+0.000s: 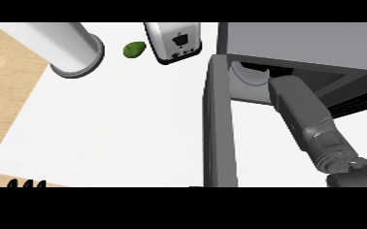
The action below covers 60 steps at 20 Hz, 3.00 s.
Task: Pick up the milk, place it into the microwave and close the microwave
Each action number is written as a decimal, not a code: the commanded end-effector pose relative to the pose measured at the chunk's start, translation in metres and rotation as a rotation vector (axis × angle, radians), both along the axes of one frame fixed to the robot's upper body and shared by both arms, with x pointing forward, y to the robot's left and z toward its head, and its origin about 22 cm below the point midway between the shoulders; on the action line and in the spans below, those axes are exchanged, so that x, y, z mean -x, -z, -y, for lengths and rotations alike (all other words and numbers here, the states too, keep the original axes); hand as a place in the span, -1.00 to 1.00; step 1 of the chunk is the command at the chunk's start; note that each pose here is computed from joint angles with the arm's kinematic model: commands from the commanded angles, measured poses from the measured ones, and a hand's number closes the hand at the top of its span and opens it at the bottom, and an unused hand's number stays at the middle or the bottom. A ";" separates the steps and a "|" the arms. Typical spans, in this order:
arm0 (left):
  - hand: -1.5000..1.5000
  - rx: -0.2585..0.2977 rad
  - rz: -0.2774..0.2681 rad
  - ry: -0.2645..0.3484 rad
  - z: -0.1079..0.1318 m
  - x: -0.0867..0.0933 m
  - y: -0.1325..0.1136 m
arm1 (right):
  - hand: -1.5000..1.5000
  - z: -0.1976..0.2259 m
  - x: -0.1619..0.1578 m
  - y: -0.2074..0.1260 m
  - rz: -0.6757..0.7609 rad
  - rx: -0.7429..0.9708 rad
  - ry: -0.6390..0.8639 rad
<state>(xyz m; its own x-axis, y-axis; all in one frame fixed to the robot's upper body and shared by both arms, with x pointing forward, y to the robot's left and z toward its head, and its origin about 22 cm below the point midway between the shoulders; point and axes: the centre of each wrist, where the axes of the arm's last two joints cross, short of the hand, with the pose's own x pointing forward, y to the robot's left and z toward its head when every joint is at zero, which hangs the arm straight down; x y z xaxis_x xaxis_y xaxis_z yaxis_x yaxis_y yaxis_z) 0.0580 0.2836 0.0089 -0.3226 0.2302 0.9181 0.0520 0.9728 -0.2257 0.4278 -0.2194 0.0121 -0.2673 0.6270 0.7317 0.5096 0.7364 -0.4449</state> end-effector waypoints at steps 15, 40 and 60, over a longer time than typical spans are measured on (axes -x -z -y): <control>-1.00 -0.027 0.019 0.051 -0.002 -0.015 -0.002 | -1.00 0.060 0.041 0.052 -0.239 0.309 0.560; -1.00 -0.048 0.027 0.041 -0.007 -0.018 0.001 | -1.00 -0.049 0.015 0.028 -0.215 0.019 -0.181; -1.00 -0.045 -0.020 0.008 -0.007 0.002 -0.011 | -1.00 -0.026 0.091 0.121 -0.174 -0.348 -0.429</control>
